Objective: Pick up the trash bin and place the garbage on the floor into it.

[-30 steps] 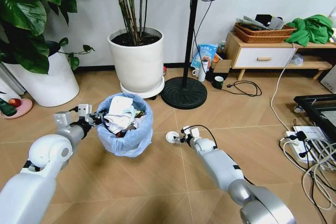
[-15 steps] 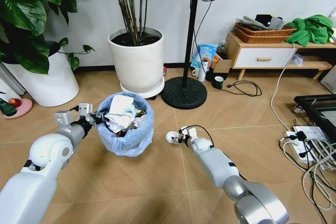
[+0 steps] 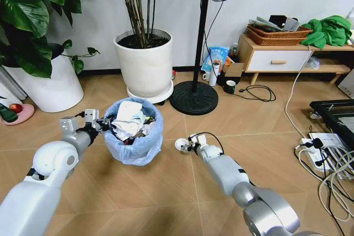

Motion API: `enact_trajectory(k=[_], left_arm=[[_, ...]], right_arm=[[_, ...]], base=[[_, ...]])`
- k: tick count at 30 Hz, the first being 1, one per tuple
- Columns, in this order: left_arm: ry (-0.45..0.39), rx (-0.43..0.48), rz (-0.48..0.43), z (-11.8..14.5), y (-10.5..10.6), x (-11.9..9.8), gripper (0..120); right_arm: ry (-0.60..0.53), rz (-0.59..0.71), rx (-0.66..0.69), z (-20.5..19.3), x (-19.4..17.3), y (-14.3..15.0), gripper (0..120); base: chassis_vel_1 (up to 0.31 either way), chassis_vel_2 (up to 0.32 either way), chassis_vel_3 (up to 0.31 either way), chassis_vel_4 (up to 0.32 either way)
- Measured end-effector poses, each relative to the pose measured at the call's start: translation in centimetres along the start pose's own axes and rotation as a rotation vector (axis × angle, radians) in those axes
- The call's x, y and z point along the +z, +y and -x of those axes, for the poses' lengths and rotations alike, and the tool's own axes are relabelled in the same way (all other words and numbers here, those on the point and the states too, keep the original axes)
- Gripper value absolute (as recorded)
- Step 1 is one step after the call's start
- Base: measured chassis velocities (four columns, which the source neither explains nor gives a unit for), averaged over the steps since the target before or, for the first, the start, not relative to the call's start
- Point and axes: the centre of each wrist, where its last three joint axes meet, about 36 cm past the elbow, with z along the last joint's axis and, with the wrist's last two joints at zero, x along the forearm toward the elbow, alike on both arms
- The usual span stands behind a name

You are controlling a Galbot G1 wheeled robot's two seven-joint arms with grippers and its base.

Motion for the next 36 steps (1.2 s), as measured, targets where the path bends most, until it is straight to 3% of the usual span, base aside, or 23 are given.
enact_trajectory(k=[9, 15, 19, 24, 26, 28, 30, 32, 36], left_arm=[[-0.004, -0.001, 0.002, 0.06, -0.01, -0.22, 0], [-0.004, 0.0, 0.002, 0.07, -0.03, -0.22, 0], [-0.004, 0.002, 0.002, 0.06, -0.06, -0.2, 0], [-0.004, 0.002, 0.002, 0.05, -0.05, -0.22, 0], [-0.004, 0.003, 0.002, 0.04, -0.07, -0.24, 0], [-0.005, 0.004, 0.002, 0.04, -0.08, -0.24, 0], [-0.004, 0.005, 0.002, 0.03, -0.1, -0.22, 0], [-0.004, 0.005, 0.002, 0.02, -0.1, -0.21, 0], [-0.004, 0.004, 0.002, -0.01, -0.05, -0.2, 0]], right_arm=[[0.013, 0.008, -0.001, 0.23, -0.02, 0.16, 100], [0.013, 0.017, -0.004, 0.32, 0.09, 0.3, 86], [0.012, 0.022, -0.004, 0.37, 0.17, 0.27, 67], [0.013, 0.024, -0.005, 0.38, 0.21, 0.21, 54], [0.014, 0.025, -0.006, 0.39, 0.32, 0.17, 43], [0.014, 0.025, -0.006, 0.4, 0.34, 0.17, 41], [0.013, 0.027, -0.01, 0.42, 0.43, 0.18, 28], [0.014, 0.027, -0.01, 0.42, 0.45, 0.18, 26], [0.012, 0.028, -0.013, 0.43, 0.48, 0.18, 8]], base=[[0.0, 0.0, 0.0, 0.0], [0.0, 0.0, 0.0, 0.0], [0.0, 0.0, 0.0, 0.0], [0.0, 0.0, 0.0, 0.0], [0.0, 0.0, 0.0, 0.0], [0.0, 0.0, 0.0, 0.0], [0.0, 0.0, 0.0, 0.0], [0.0, 0.0, 0.0, 0.0], [0.0, 0.0, 0.0, 0.0]])
